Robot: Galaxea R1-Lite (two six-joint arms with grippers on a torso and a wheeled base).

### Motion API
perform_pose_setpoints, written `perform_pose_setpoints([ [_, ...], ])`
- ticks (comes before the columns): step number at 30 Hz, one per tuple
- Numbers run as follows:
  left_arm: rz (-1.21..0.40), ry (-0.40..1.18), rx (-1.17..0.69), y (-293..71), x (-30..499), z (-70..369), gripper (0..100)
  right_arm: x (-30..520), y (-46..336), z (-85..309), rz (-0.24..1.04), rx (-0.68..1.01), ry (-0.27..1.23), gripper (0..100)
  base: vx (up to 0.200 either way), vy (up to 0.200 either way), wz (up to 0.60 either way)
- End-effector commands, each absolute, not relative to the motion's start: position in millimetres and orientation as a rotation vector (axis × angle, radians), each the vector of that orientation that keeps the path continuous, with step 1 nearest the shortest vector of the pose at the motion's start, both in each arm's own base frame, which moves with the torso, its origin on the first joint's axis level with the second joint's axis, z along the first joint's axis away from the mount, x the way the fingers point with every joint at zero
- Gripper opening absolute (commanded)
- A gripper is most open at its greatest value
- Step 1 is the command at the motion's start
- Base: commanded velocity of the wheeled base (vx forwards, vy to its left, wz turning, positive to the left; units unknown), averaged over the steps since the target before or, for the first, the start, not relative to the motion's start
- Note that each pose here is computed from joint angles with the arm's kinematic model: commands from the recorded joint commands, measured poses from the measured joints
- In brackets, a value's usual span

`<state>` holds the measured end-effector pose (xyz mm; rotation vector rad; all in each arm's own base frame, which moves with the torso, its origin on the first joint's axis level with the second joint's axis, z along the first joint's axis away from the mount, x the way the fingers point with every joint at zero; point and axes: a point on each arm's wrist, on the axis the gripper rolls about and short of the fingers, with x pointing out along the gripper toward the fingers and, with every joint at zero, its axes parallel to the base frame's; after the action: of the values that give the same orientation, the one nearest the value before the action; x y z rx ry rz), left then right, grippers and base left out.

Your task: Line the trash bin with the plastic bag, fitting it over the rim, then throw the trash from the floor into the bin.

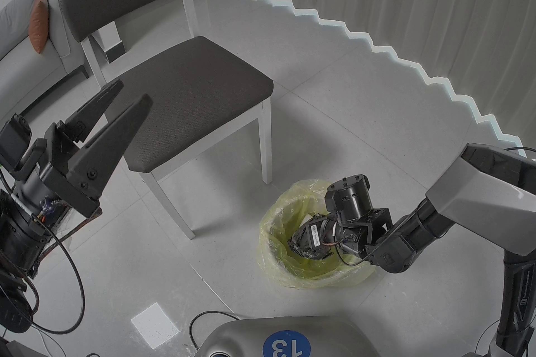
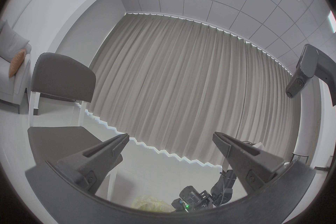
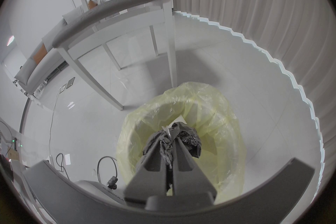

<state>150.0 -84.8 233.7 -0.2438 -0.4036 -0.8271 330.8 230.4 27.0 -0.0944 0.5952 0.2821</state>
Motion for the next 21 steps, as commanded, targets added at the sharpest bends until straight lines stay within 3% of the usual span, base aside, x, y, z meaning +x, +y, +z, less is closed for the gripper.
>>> perform_pose_setpoints([
  [1,-0.829,-0.404,-0.244,-84.8,149.4,233.4,100,345.0,223.9,20.1,0.25,-0.088,0.594,0,0.0,0.0,0.0],
  [13,-0.831,-0.401,-0.246,-84.8,148.8,232.9,100,365.5,186.0,25.0,0.143,-0.069,0.583,0,0.0,0.0,0.0],
  [21,-0.83,-0.4,-0.244,-85.0,149.1,232.6,100,350.6,210.7,28.6,0.212,-0.089,0.575,0,0.0,0.0,0.0],
])
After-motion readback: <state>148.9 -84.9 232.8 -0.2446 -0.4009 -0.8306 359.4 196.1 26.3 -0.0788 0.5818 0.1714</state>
